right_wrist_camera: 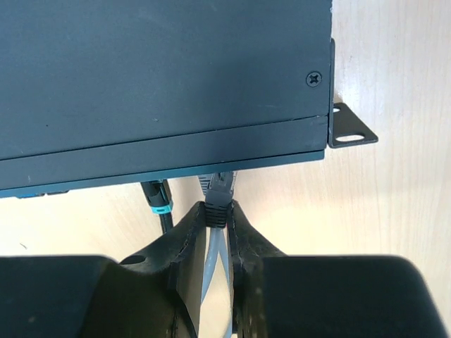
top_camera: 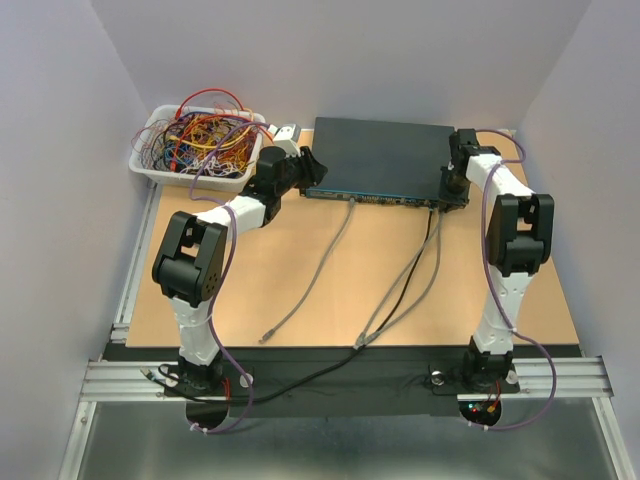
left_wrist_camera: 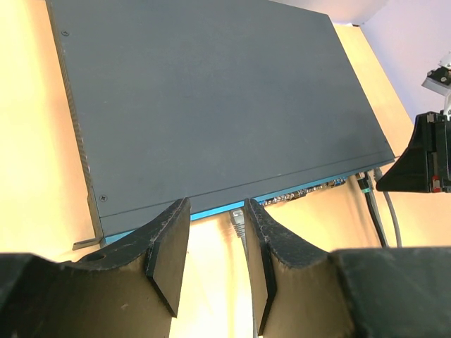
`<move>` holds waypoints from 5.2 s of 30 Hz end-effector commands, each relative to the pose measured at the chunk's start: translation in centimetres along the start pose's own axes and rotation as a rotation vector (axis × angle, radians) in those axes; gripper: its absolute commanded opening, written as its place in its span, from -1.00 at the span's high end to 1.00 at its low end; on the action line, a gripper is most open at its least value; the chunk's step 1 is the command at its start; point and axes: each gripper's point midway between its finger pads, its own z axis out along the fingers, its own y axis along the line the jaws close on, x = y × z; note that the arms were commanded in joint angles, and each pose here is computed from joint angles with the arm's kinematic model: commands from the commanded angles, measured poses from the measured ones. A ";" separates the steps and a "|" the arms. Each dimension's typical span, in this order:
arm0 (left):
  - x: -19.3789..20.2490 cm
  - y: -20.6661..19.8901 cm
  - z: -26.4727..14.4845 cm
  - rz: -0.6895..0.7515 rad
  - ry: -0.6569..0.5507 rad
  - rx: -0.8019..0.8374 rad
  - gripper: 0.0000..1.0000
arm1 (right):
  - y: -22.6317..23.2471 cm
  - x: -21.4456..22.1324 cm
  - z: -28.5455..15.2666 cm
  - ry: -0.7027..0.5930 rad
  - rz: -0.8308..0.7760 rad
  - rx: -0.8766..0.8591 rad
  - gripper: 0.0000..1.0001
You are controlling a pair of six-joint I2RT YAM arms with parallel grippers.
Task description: Insert the plug into the switch port
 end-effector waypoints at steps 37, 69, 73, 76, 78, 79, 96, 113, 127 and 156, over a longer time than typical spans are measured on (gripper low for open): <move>-2.1 -1.6 -1.0 0.003 -0.053 0.032 0.08 | 3.5 -1.0 -1.7 -0.150 -0.010 -0.118 0.99; -2.7 -2.3 -1.8 0.018 -0.049 0.031 0.08 | -1.1 -1.0 -1.9 -0.156 0.015 0.014 0.99; -2.5 -2.3 -1.6 0.020 -0.045 0.038 0.08 | -1.8 -0.7 -1.6 -0.147 0.021 0.053 0.99; -2.4 -2.3 -1.6 0.022 -0.041 0.039 0.08 | -1.9 -0.5 -1.5 -0.144 0.027 0.061 0.99; -2.4 -2.3 -1.6 0.026 -0.041 0.041 0.08 | -1.7 -0.4 -1.5 -0.138 0.026 0.047 0.99; -2.5 -2.3 -1.6 0.026 -0.043 0.040 0.08 | -1.5 -0.3 -1.5 -0.134 0.024 0.034 0.99; -2.0 -1.9 -1.6 0.033 -0.037 0.028 0.08 | -1.4 1.0 0.6 -0.072 0.018 0.032 0.99; -2.1 -2.0 -1.9 0.030 -0.040 0.030 0.08 | -0.6 0.1 1.2 -0.038 0.022 0.012 0.99; -2.1 -1.6 -1.8 0.038 -0.042 0.019 0.08 | -1.5 -3.3 1.4 -0.096 0.034 0.042 0.99; -2.0 -1.4 -1.5 0.034 -0.041 0.015 0.08 | 3.4 -5.1 -1.6 -0.165 -0.033 -0.064 0.99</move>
